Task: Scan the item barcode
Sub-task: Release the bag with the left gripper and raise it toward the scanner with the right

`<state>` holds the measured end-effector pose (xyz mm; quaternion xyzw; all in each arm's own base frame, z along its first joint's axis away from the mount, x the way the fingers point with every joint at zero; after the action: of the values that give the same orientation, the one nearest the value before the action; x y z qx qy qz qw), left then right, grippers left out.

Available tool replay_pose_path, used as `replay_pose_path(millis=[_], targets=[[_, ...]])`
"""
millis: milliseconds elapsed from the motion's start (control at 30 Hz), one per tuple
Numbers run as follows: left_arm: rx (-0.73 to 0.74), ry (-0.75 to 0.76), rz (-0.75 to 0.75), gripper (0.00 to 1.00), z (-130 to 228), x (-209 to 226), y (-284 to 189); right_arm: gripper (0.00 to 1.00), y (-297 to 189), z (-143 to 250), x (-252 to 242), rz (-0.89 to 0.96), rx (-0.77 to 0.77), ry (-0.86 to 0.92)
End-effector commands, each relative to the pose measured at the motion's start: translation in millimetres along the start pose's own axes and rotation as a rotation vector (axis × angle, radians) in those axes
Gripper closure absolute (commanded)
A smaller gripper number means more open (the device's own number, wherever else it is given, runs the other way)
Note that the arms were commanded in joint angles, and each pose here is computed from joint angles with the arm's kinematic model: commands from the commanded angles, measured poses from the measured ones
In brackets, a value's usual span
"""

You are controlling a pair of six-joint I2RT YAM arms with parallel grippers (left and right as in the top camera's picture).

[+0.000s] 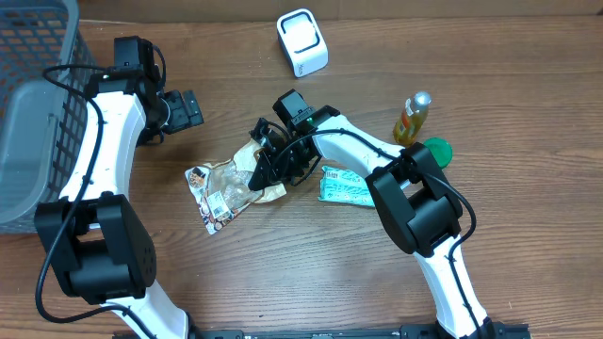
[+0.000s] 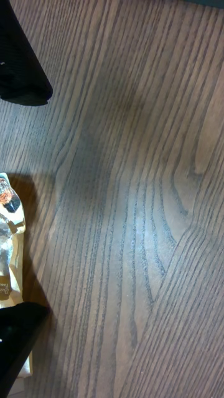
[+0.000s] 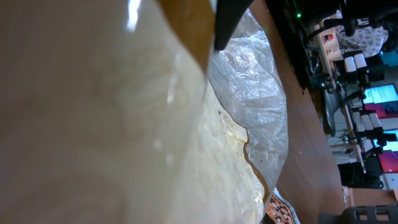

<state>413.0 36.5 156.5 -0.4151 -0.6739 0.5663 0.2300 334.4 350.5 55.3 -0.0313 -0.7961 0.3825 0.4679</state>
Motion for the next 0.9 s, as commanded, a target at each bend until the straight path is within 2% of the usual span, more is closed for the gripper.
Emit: replay_pose_path(millis=[0, 867], targets=[[-0.021, 0.013, -0.004, 0.00, -4.5, -1.0, -3.4, 0.96, 7.7, 3.1, -4.1, 0.003, 0.016, -0.005], [-0.021, 0.013, -0.004, 0.00, -4.5, -1.0, -3.4, 0.96, -5.8, 1.8, -21.9, 0.055, -0.005, 0.025]])
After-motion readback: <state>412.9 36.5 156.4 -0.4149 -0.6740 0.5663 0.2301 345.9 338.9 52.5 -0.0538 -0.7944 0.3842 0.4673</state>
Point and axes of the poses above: each gripper's point midway between its finger pads, its own y axis out along the fingers, its own x axis along the line the jaws close on, z = x × y, the point moved 5 cm from there along -y, back along the fingers, and after that the axes turned 14 degrees about -y, right-handed, at the moved point
